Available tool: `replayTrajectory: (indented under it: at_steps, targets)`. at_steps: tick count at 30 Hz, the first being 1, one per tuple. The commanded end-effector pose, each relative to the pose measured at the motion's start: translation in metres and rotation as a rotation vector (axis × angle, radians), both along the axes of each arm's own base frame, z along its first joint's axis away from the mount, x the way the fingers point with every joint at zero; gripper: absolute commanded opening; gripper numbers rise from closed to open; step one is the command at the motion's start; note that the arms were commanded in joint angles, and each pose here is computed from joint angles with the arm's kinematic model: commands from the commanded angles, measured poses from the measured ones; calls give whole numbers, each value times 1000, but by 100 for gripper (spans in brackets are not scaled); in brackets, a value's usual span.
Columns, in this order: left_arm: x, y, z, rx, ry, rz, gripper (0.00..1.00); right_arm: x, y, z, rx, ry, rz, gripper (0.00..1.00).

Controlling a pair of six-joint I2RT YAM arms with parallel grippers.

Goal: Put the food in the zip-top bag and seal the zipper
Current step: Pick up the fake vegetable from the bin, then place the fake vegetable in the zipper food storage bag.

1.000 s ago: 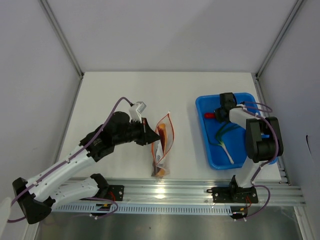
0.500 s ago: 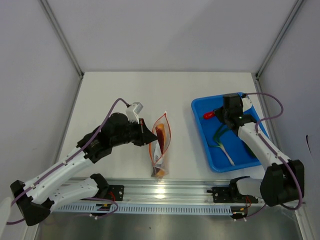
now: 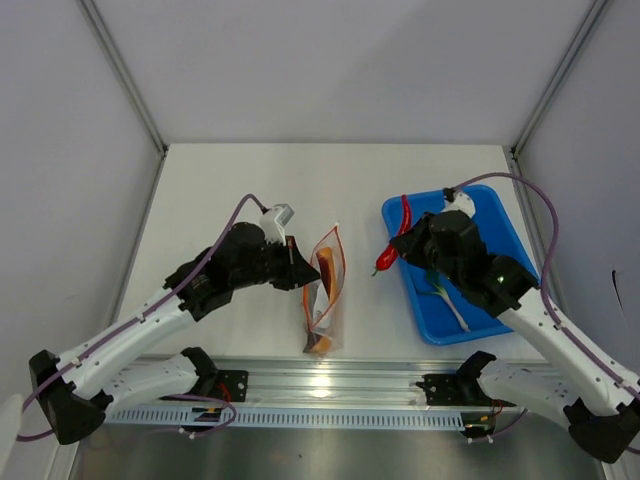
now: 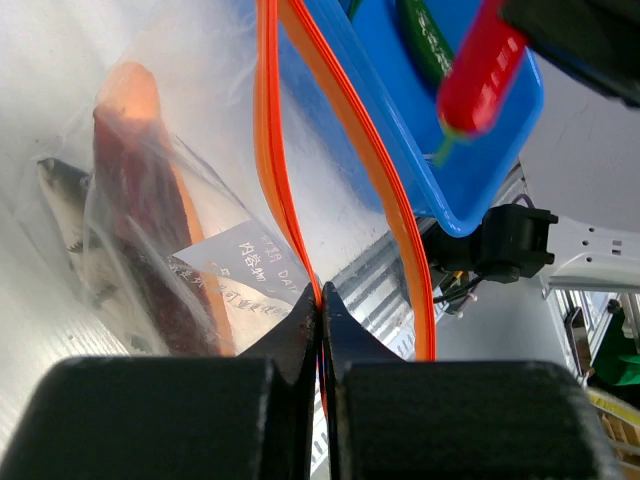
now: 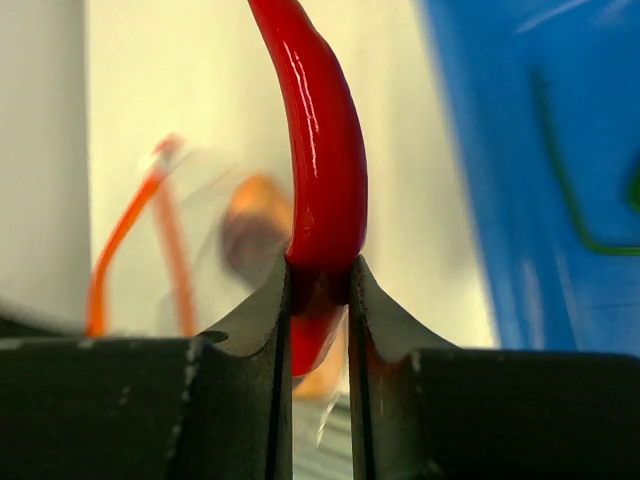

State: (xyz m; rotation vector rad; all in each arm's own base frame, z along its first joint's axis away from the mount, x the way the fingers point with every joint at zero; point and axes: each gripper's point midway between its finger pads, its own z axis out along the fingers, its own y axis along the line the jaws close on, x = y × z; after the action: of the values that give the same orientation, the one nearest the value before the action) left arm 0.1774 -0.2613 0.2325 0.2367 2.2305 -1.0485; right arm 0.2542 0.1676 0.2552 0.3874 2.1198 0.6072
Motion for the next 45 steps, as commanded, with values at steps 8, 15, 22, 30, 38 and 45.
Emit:
replayTrajectory:
  at_steps: [8, 15, 22, 30, 38, 45]
  targets:
    - [6, -24, 24, -66, -40, -88, 1, -41, 93, 82, -77, -179, 183, 0]
    - [3, -22, 28, -86, -46, -90, 1, -34, 121, 56, -103, -99, 129, 0]
    - [0, -17, 34, -128, -59, -60, 1, -42, 120, 28, -109, -19, 93, 0]
    - [6, -23, 38, -149, -60, -50, 1, -79, 141, 4, -101, 55, 249, 2]
    - [14, -24, 36, -110, -69, -39, 1, -105, 136, -22, -72, 144, 308, 8]
    - [13, -27, 36, -111, -61, -56, 1, -102, 128, -27, -151, 125, 323, 65]
